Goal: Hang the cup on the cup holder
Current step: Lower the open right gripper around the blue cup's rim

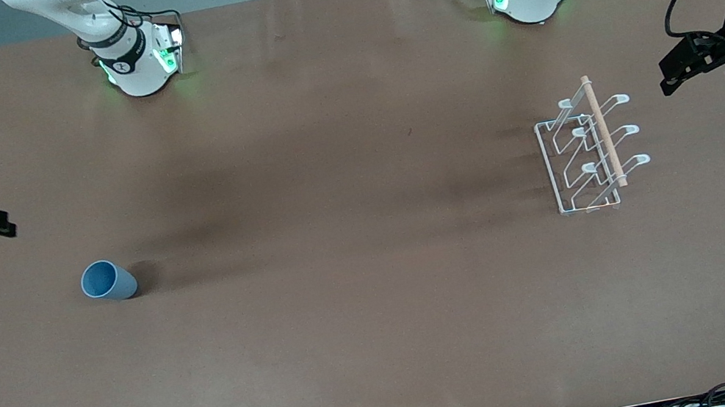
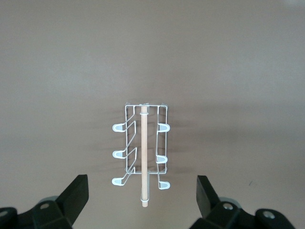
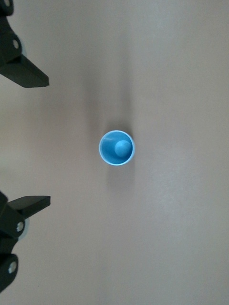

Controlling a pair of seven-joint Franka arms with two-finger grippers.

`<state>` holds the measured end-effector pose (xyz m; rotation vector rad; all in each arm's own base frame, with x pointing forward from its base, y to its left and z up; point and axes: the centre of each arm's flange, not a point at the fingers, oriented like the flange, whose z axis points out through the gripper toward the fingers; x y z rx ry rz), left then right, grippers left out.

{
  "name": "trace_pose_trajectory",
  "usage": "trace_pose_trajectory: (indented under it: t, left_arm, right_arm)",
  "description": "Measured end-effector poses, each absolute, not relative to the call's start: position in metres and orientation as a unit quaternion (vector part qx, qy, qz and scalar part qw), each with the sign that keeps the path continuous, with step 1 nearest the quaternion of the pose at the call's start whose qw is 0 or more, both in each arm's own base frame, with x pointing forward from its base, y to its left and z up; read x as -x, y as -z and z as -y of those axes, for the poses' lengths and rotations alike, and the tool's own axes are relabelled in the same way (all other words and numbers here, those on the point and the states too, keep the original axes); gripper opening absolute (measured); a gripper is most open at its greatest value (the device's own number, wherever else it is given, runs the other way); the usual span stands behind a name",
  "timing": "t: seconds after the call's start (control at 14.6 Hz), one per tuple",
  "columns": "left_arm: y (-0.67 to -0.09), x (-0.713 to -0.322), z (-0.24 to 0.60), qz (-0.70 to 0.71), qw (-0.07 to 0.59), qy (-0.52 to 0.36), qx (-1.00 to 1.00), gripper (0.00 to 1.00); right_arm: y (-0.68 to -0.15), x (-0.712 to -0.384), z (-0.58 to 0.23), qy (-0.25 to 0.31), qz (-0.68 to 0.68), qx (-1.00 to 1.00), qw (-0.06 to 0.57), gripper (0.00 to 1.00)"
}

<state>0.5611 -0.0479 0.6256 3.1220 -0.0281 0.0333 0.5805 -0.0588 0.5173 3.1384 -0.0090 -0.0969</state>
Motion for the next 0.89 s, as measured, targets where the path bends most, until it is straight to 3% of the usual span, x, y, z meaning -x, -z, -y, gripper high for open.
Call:
trace_pose_trajectory:
  t: [0.34,0.89]
  left_arm:
    - [-0.626,-0.561,0.048,0.01,0.01,-0.011,-1.0,1.0]
    - [-0.625,-0.562,0.048,0.01,0.01,-0.01,-1.0,1.0]
  right_arm:
    - [-0.407,-0.588,0.064,0.008,-0.022,-1.0,0.005,1.0]
    - [-0.289,-0.59,0.077,-0.009,-0.039,-0.999,0.014,1.0]
